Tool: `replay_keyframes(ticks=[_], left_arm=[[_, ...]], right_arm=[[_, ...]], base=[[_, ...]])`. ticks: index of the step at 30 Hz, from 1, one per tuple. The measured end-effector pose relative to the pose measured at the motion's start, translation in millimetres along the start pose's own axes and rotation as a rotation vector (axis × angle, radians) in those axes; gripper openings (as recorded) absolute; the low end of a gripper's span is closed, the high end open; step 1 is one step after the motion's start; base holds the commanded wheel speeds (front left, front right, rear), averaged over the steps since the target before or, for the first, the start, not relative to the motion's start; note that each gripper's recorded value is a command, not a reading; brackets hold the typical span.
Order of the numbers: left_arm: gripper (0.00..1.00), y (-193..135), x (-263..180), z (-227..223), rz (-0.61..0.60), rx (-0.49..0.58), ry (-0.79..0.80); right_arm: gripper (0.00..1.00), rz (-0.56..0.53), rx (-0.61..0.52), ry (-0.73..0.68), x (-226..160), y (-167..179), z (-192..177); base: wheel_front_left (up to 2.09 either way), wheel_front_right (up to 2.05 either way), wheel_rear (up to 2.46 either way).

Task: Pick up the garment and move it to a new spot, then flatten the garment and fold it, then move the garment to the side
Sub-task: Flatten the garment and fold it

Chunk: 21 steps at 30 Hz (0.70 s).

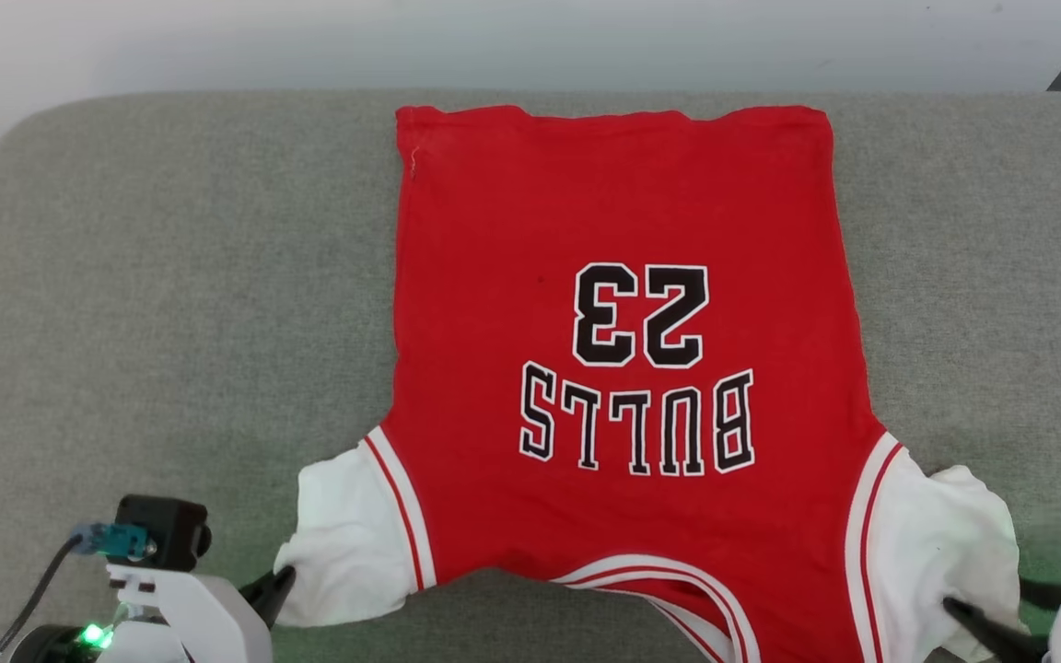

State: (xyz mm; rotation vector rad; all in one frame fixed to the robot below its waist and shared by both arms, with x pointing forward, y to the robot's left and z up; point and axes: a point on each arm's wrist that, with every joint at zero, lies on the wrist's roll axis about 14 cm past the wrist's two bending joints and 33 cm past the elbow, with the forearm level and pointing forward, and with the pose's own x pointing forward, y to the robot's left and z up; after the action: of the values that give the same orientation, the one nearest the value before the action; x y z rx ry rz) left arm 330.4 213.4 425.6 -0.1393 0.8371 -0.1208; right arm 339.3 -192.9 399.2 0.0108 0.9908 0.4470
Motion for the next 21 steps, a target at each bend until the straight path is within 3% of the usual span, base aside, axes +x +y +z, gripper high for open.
replay_keyframes(ticks=[5, 13, 17, 21], left_arm=[[0.0, -3, 5, 5, -0.007, 0.004, -0.013], [0.0, -17, 20, 21, -0.055, 0.022, -0.048], [0.0, -20, 32, 26, -0.066, 0.02, -0.056], [0.0, -20, 42, 25, -0.076, 0.02, -0.045]], right_arm=[[1.0, -0.007, -0.044, -0.092, -22, 1, 48], [1.0, -0.092, -0.213, -0.399, -28, -10, 175], [1.0, -0.1, -0.215, -0.496, 0, -18, 225], [1.0, -0.108, -0.19, -0.492, 39, -32, 258]], base=[[0.0, 0.0, 0.0], [0.0, 0.0, 0.0], [0.0, 0.0, 0.0], [0.0, 0.0, 0.0]])
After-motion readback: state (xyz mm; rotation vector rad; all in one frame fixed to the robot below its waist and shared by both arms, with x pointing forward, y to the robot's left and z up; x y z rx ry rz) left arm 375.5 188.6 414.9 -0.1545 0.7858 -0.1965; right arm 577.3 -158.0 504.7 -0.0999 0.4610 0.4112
